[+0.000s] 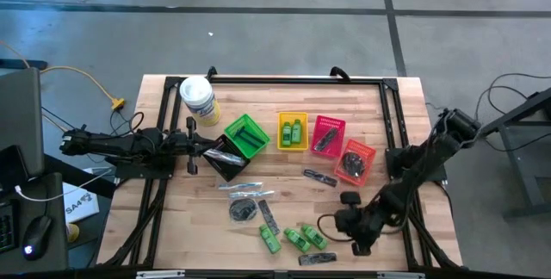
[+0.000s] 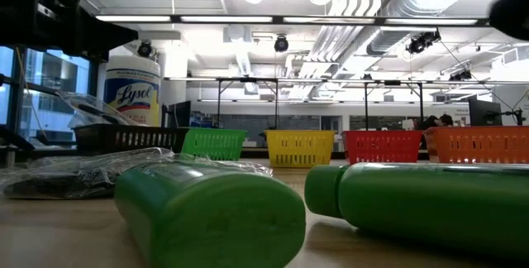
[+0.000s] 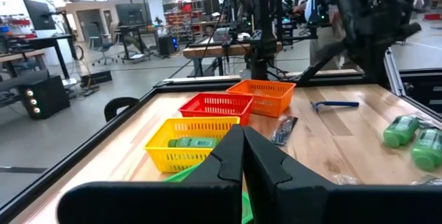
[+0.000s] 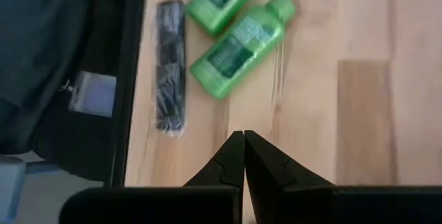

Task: Pick & Place Travel size toiletries
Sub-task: Put the bottom black hair comb into the red bin

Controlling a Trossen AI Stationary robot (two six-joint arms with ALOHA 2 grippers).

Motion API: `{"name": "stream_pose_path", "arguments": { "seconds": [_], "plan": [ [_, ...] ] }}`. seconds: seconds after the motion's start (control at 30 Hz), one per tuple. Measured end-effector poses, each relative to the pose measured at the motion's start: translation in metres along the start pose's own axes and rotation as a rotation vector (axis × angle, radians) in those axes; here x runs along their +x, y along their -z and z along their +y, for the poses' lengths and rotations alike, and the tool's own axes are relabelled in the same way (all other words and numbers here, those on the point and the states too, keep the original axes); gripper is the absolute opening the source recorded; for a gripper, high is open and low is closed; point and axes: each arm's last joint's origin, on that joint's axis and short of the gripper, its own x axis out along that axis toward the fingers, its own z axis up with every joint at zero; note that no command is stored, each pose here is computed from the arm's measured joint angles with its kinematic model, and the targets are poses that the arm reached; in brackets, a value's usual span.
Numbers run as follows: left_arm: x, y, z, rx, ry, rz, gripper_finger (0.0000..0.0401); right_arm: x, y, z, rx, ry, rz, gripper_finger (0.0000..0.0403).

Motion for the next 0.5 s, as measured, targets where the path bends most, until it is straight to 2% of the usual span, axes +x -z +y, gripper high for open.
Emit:
{"name": "stream_pose_path", "arguments": {
  "seconds": [0.2,0.5],
  "plan": [
    [0.000,0.000,0.000,0.001,0.000,0.004,0.0000,0.023,0.009,0.007,0.046,-0.004,0.058,0.0003],
    [0.000,0.004,0.000,0.008,0.004,0.038,0.0000,0.026,0.016,0.026,0.009,-0.063,-0.009,0.0003]
  ]
}}
